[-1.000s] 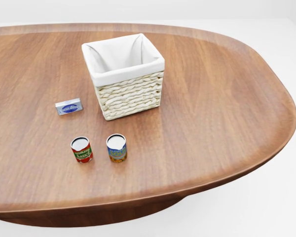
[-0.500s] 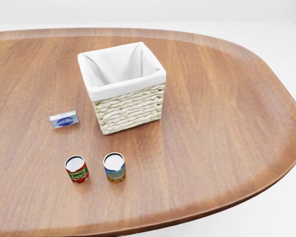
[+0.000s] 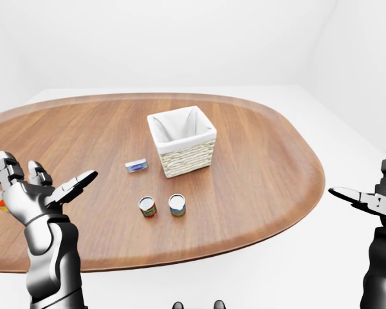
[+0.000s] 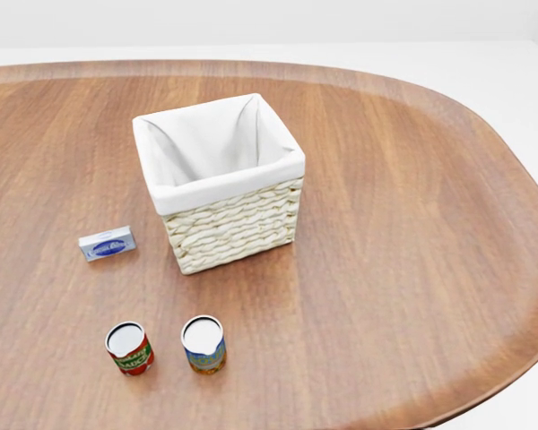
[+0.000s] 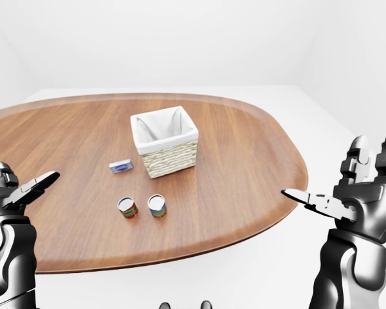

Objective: Pick up the tomato sauce, and put it in the basket.

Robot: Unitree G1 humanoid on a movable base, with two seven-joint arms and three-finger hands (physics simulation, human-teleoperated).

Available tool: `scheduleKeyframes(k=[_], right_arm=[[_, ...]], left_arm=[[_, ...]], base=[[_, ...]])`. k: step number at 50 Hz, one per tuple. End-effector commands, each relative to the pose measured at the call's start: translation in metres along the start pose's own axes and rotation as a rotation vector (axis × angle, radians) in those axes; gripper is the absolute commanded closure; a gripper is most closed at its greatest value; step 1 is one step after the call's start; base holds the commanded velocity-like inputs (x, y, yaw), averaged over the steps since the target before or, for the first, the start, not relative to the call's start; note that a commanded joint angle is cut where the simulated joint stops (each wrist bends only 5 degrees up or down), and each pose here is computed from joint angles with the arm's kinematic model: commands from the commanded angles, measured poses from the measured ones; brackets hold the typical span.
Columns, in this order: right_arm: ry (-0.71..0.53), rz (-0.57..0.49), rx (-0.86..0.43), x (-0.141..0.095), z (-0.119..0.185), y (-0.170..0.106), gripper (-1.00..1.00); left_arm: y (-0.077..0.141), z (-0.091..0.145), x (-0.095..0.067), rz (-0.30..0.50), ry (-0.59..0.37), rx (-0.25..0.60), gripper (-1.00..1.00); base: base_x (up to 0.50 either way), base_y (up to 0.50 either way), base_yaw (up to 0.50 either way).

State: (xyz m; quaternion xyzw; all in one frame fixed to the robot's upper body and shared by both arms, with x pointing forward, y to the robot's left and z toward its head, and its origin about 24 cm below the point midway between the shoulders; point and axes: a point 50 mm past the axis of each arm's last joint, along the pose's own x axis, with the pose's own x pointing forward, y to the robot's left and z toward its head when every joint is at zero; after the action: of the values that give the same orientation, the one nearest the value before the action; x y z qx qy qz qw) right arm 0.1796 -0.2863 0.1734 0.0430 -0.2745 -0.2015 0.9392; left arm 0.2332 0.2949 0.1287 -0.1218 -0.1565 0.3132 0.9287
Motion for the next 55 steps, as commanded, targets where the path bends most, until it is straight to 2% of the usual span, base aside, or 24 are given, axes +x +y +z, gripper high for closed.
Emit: scheduleKeyframes(k=[1,34,40,43,46,48,52,55], right_arm=[[0.005,0.002,-0.001,0.0,-0.001,0.0,-1.0],[0.013,-0.008,-0.001,-0.001,-0.003,0.0,-1.0],[0.01,-0.012,0.0,-0.001,-0.002,-0.001,-1.0],[0.008,-0.012,0.002,-0.001,-0.002,-0.001,-1.0],[0.007,-0.01,0.002,-0.001,-0.001,0.0,-1.0],[0.01,-0.008,0.002,-0.001,-0.002,0.0,-1.0],[0.011,-0.006,0.002,-0.001,-0.003,0.001,-1.0],[0.004,-0.007,0.003,0.0,-0.001,0.0,-1.0]], left_arm=[[0.0,-0.002,0.0,0.001,0.009,0.003,-1.0],[0.0,-0.003,-0.001,-0.004,0.013,0.006,-1.0],[-0.003,-0.006,-0.001,-0.019,0.019,0.015,-1.0],[-0.006,-0.01,0.0,-0.044,0.032,0.046,-1.0],[-0.017,-0.021,-0.001,-0.122,0.056,0.122,-1.0],[-0.028,-0.029,-0.005,-0.199,0.068,0.21,-1.0],[-0.038,-0.036,-0.009,-0.272,0.064,0.329,-1.0],[-0.044,-0.044,-0.015,-0.329,0.046,0.51,-1.0]], base=[[0.22,0.0,0.0],[0.22,-0.01,0.0],[0.0,0.0,0.0],[0.0,0.0,0.0],[0.0,0.0,0.0],[0.0,0.0,0.0],[0.0,0.0,0.0],[0.0,0.0,0.0]])
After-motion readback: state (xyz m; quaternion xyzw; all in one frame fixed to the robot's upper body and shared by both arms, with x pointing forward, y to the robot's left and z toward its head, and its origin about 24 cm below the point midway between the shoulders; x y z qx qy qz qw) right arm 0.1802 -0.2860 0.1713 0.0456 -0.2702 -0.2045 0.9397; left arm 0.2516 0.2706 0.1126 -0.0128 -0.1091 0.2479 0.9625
